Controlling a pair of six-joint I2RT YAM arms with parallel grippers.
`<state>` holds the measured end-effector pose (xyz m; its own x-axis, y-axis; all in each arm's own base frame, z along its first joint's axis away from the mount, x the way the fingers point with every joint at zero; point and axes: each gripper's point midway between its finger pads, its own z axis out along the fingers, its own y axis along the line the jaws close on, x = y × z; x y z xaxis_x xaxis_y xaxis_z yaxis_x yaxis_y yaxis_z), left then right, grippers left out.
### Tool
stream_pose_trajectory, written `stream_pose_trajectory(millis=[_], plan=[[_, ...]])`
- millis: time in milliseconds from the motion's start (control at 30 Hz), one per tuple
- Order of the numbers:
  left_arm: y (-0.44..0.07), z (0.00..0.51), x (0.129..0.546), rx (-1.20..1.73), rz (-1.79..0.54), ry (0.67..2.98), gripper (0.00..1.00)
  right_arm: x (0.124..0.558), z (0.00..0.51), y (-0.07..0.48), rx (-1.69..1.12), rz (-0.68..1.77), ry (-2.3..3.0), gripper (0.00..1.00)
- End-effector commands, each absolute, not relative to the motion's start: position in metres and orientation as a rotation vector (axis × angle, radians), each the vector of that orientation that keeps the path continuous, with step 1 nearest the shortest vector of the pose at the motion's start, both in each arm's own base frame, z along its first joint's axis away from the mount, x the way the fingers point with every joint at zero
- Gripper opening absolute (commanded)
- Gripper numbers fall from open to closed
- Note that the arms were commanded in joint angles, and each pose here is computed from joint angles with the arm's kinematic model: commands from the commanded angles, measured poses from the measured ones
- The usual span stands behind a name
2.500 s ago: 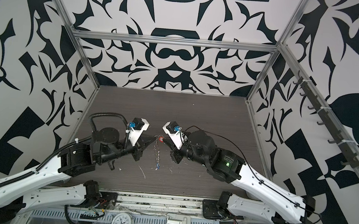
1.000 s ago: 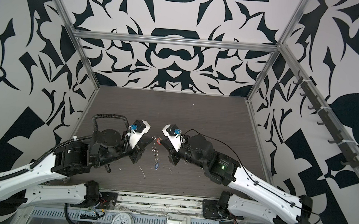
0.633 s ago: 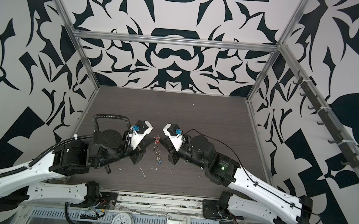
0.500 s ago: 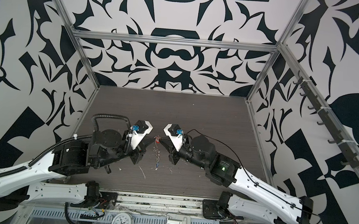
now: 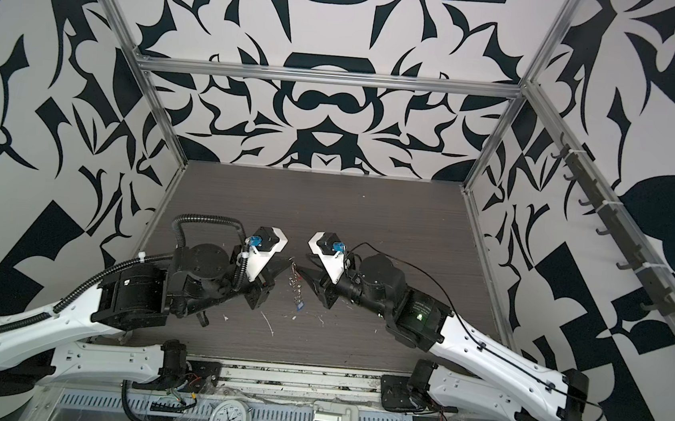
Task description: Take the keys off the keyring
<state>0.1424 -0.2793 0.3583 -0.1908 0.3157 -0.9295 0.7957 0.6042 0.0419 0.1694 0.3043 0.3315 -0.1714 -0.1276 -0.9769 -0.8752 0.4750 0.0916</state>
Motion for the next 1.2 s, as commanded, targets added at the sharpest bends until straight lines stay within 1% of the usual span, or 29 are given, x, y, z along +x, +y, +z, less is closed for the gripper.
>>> stream_pose_trajectory(millis=[0, 133, 467, 800, 1167], plan=[[-0.274, 0.376, 0.142, 0.871, -0.586, 1.740, 0.00, 0.164, 0.351, 0.307, -0.871, 0.912, 1.539, 0.44], [-0.272, 0.375, 0.143, 0.864, -0.577, 1.741, 0.00, 0.158, 0.351, 0.306, -0.879, 0.936, 1.534, 0.47], [-0.272, 0.375, 0.142, 0.867, -0.582, 1.738, 0.00, 0.147, 0.351, 0.302, -0.881, 0.985, 1.535, 0.50], [-0.276, 0.377, 0.140, 0.875, -0.606, 1.730, 0.00, 0.154, 0.339, 0.310, -0.898, 0.951, 1.574, 0.51], [-0.271, 0.371, 0.138, 0.891, -0.602, 1.730, 0.00, 0.142, 0.360, 0.287, -0.885, 0.954, 1.514, 0.52]])
